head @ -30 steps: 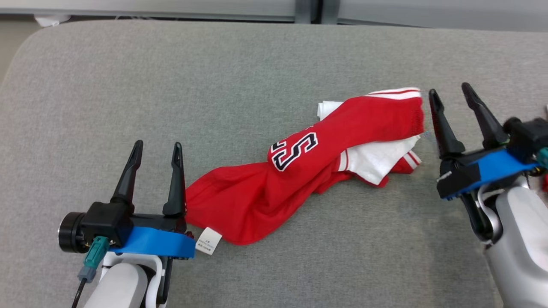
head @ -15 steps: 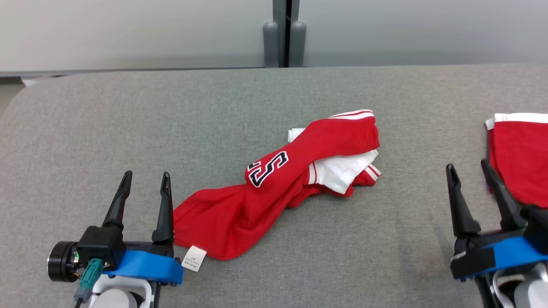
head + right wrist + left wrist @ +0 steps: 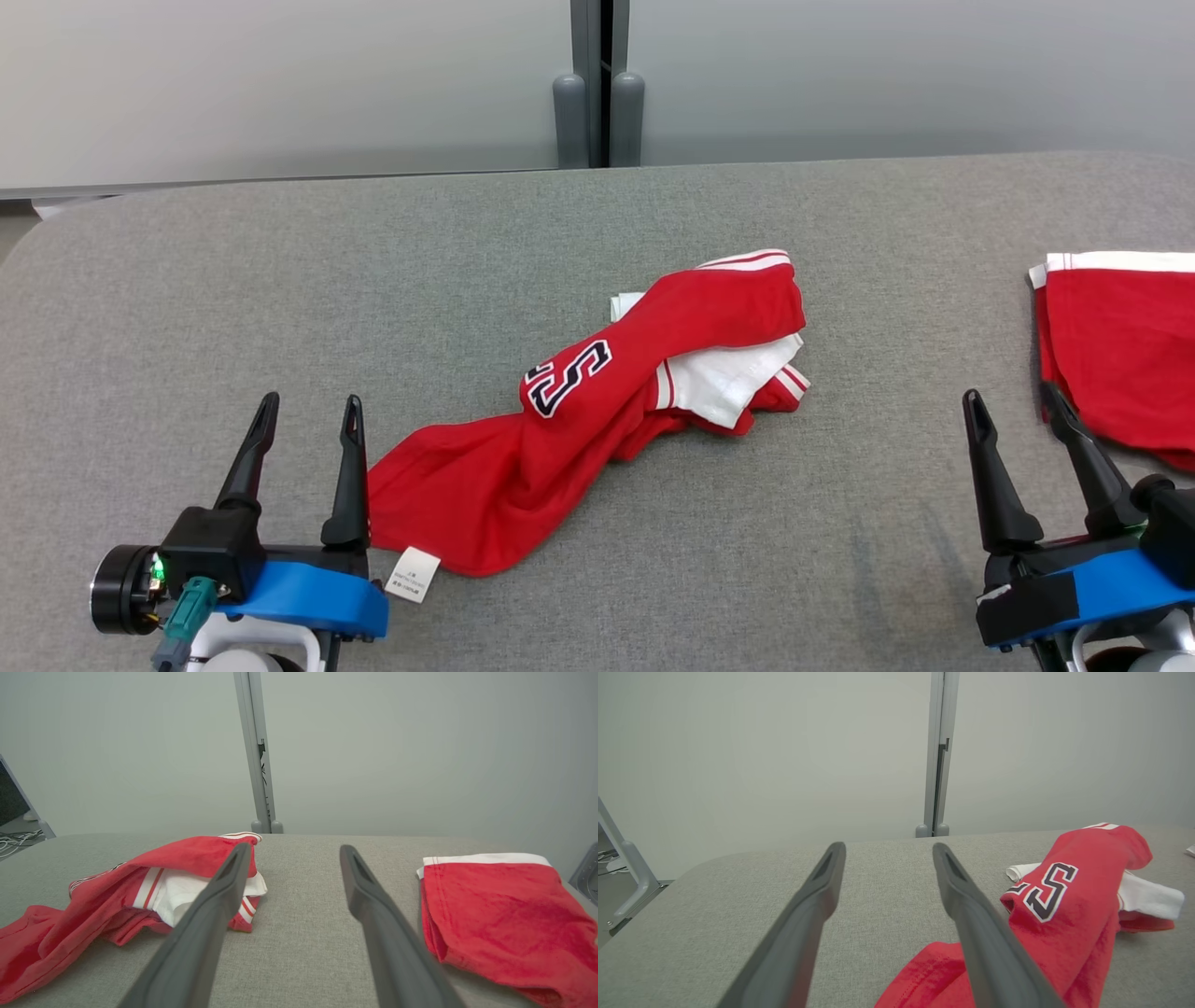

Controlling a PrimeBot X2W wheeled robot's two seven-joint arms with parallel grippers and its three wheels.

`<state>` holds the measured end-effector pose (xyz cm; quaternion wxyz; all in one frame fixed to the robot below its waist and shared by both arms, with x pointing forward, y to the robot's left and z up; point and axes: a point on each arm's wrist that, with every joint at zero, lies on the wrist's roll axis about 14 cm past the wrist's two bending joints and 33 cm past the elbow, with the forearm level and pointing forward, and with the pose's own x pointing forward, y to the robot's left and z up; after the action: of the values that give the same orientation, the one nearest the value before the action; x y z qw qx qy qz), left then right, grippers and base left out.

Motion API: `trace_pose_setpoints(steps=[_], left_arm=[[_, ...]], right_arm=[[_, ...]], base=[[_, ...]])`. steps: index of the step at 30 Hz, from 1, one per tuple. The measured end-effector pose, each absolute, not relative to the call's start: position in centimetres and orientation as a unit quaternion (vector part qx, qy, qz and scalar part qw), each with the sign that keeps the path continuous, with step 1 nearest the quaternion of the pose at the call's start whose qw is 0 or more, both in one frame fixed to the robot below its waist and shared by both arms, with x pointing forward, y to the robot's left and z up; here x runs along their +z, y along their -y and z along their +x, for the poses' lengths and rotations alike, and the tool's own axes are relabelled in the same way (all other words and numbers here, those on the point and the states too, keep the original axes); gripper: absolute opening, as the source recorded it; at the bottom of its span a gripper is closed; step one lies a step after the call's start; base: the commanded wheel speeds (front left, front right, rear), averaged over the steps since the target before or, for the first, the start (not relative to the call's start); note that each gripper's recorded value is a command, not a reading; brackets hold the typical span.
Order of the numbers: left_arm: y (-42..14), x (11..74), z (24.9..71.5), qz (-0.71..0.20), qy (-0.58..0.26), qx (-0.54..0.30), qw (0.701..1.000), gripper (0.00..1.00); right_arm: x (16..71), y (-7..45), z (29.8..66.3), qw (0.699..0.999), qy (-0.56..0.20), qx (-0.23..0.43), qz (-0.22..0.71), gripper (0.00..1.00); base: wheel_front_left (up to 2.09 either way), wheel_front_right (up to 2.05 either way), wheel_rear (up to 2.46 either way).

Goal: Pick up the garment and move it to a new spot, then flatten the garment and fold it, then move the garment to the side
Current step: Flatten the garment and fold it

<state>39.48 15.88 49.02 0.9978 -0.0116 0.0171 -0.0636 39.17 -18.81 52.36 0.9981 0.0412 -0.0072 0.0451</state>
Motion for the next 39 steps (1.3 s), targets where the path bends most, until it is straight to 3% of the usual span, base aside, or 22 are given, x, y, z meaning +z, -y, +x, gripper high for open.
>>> trace_pose_setpoints(steps=[9,19,25,26,27,28,35,39], left_arm=[[-16.0,48.9,39.6,-0.013,-0.02,-0.061,0.998,1.0],[-16.7,48.3,41.1,-0.014,-0.023,-0.051,0.998,1.0],[-17.4,47.6,41.4,-0.016,-0.029,-0.039,0.999,1.0],[-17.5,47.5,41.4,-0.016,-0.03,-0.037,0.999,1.0],[-17.6,47.4,41.4,-0.015,-0.031,-0.035,0.999,1.0],[-17.7,47.3,41.4,-0.015,-0.032,-0.034,0.999,1.0],[-17.5,47.2,41.6,-0.017,-0.03,-0.036,0.999,1.0],[-17.0,47.4,41.6,-0.019,-0.027,-0.042,0.999,1.0]], right_arm=[[50.6,17.9,39.5,0.997,-0.037,0.058,0.036,1.0],[44.7,9.4,42.2,0.972,-0.139,0.176,0.07,1.0],[43.2,6.3,44.0,0.963,-0.146,0.212,0.082,1.0],[43.1,6.0,44.2,0.962,-0.144,0.215,0.083,0.51],[43.0,5.8,44.3,0.962,-0.143,0.217,0.084,0.36],[43.0,5.7,44.4,0.962,-0.142,0.218,0.085,0.0],[44.2,7.1,45.0,0.969,-0.109,0.204,0.081,0.0],[44.0,9.3,43.4,0.975,-0.111,0.172,0.085,0.0]], base=[[0.0,0.0,0.0],[0.0,0.0,0.0],[0.0,0.0,0.0],[0.0,0.0,0.0],[0.0,0.0,0.0],[0.0,0.0,0.0],[0.0,0.0,0.0],[0.0,0.0,0.0]])
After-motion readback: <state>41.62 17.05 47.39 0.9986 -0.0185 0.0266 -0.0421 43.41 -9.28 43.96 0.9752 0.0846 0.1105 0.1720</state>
